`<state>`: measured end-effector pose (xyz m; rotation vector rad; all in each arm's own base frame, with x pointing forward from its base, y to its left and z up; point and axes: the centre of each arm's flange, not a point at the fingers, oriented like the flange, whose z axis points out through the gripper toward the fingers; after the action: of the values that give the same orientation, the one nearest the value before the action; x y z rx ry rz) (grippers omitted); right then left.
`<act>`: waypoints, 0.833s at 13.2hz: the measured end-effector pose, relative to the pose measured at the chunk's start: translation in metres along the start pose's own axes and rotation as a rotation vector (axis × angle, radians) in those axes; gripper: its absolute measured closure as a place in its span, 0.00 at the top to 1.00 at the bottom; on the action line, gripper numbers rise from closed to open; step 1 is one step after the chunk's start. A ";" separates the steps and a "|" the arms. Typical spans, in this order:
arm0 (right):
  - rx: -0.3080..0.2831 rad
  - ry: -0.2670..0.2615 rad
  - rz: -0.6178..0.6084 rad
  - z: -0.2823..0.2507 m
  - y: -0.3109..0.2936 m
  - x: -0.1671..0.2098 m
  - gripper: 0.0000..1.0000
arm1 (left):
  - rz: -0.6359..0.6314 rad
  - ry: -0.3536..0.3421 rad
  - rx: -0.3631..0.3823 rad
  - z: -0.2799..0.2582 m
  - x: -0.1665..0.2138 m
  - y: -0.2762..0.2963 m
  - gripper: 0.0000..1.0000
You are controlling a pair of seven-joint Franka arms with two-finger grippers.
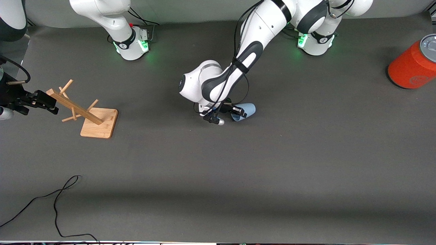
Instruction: Rotate and upright cup with both arms
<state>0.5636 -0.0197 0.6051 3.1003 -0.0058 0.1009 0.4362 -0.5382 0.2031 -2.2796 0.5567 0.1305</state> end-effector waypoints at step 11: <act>0.018 -0.051 0.008 -0.008 0.000 -0.012 1.00 | -0.664 0.030 -0.723 -0.087 -0.056 -0.473 0.07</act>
<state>0.5514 -0.0199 0.6123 3.1200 -0.0185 0.0219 0.5827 -0.2935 0.5945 -3.0398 -0.3201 -0.0454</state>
